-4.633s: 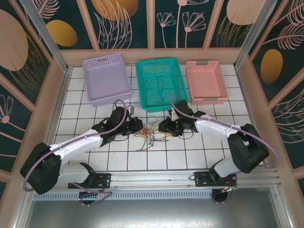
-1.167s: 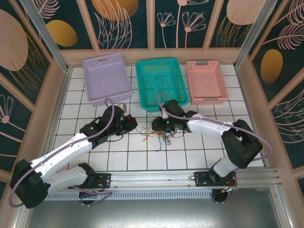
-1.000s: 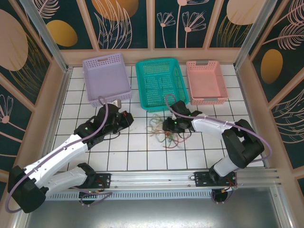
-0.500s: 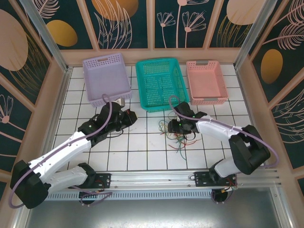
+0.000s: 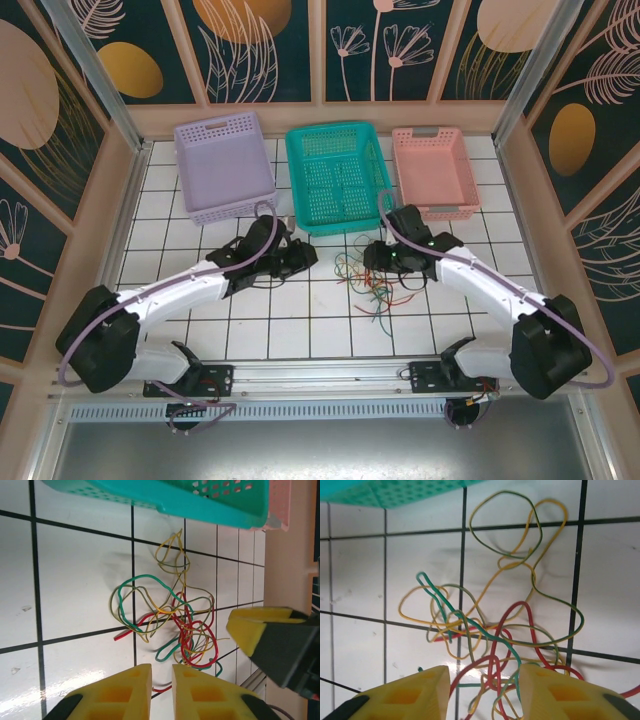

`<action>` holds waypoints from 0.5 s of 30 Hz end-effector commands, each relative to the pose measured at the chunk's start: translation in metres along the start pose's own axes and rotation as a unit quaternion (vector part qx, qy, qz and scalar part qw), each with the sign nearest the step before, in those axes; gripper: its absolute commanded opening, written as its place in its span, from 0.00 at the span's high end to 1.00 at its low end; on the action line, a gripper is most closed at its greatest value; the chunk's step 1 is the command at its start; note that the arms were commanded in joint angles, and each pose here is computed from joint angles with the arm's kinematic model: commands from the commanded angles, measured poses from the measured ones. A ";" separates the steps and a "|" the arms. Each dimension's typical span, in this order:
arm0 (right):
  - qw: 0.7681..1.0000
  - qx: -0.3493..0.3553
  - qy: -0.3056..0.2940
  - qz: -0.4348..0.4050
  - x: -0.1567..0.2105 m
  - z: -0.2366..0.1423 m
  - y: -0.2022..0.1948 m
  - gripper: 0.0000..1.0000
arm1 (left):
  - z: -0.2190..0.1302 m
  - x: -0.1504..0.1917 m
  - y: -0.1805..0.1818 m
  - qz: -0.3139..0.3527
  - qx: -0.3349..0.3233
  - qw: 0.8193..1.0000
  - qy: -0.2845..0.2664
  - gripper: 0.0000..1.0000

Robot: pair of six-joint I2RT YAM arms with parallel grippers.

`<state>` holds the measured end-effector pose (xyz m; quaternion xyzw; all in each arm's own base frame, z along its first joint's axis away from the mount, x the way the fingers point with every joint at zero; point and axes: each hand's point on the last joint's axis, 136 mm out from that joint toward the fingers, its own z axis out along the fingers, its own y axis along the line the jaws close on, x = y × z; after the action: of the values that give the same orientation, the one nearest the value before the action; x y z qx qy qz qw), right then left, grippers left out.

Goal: Untangle the cables

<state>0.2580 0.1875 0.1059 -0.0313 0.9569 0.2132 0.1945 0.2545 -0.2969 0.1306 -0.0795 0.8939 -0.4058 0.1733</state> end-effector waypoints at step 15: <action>0.972 0.038 0.064 -0.224 -0.025 0.058 0.028 0.61 | -0.003 0.009 0.001 0.025 0.010 1.000 -0.001 0.84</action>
<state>0.2998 0.2410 0.0918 -0.2189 0.9424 0.1621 0.1942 0.2450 -0.2968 0.1191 -0.0671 0.8982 -0.4010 0.1669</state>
